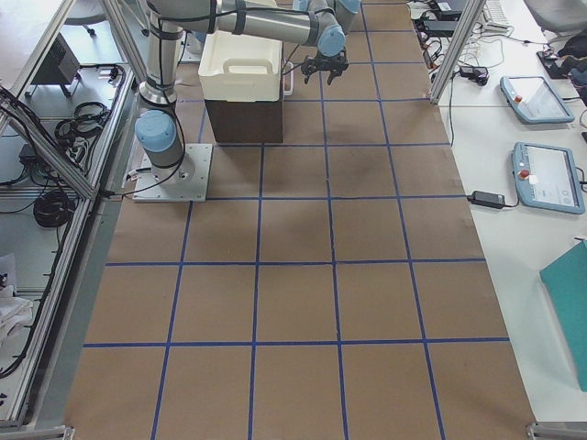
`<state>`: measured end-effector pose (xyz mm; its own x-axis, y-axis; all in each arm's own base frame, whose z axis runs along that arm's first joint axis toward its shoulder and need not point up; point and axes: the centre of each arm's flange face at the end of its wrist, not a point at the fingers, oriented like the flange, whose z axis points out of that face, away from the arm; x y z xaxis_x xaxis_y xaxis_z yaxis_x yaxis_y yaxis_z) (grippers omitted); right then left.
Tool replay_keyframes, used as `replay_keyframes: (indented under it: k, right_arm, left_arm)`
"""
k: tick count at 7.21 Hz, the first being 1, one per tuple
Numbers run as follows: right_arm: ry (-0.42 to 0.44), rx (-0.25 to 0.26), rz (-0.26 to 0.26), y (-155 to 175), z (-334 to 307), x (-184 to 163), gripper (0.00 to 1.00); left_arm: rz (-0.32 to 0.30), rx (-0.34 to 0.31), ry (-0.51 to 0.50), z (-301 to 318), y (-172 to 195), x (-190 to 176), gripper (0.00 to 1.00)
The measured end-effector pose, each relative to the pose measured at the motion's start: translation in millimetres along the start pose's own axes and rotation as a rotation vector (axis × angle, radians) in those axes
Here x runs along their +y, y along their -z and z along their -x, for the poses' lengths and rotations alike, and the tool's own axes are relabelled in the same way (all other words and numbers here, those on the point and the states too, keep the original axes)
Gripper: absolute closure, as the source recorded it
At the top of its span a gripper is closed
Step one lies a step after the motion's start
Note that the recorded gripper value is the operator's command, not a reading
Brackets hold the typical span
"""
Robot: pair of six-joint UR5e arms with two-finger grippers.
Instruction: Place scissors in drawer with both arms
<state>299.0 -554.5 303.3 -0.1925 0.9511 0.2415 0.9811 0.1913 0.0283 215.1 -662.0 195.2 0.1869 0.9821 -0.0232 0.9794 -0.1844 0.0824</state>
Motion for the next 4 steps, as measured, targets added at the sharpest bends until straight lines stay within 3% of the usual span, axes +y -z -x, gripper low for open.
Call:
replay_keyframes:
  k: [2,4]
  right_arm:
    - [-0.028,0.010,0.000,-4,-2,9,0.00]
    - [-0.056,0.019,0.030,-3,-4,14,0.00]
  left_arm:
    - [-0.011,0.018,0.125,-1,-12,1,0.18]
    - [-0.048,0.063,0.188,-5,-19,-2,0.21]
